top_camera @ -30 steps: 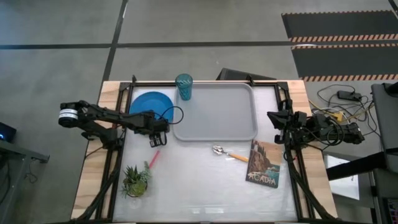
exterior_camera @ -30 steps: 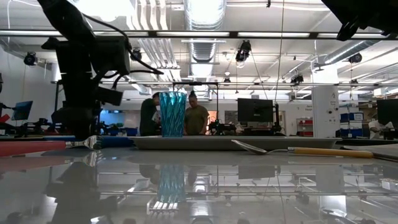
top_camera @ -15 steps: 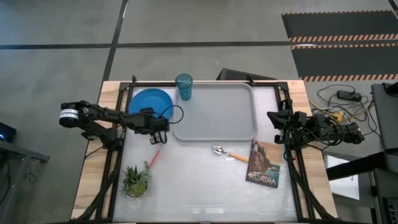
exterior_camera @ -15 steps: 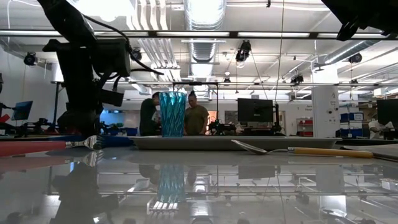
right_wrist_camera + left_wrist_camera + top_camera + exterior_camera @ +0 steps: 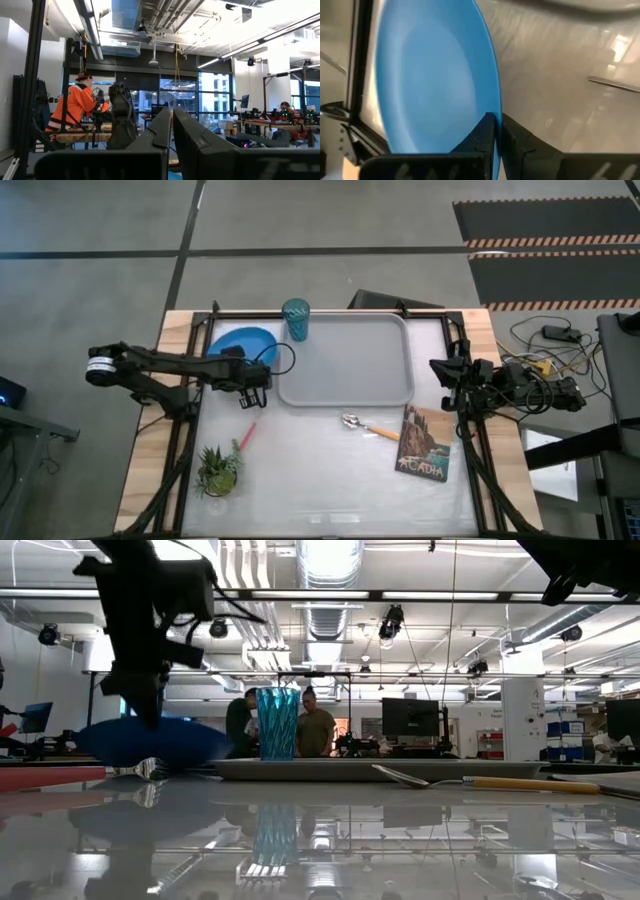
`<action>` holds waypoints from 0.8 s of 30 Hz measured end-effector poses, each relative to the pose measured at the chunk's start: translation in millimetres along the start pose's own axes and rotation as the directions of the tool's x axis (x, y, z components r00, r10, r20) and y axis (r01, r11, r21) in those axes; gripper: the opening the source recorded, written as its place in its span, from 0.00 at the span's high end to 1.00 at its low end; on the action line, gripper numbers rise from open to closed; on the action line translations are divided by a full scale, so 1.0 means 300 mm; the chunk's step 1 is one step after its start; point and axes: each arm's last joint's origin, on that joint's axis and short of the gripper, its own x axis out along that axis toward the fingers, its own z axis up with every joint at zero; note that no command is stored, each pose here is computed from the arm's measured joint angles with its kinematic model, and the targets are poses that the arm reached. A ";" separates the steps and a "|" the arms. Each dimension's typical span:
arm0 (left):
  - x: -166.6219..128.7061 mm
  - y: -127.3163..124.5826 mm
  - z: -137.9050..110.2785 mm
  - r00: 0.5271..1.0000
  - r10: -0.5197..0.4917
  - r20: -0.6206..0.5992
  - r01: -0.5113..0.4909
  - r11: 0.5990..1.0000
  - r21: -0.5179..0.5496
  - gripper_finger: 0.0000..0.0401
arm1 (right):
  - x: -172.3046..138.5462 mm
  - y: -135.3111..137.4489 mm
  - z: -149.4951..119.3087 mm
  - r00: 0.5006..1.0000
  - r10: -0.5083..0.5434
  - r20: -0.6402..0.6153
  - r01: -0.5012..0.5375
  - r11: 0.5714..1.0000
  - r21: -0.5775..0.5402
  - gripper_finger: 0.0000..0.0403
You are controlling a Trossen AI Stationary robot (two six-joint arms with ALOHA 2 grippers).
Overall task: Pick and place plate/cup/fork/spoon on tray
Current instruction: Put the blue plate on the gray serving tray
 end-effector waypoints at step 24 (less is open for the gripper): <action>-0.454 -0.114 0.143 0.903 -0.139 0.407 0.091 0.986 0.137 1.00 | 0.000 0.000 -0.003 1.000 0.001 -0.008 -0.001 1.000 -0.001 0.98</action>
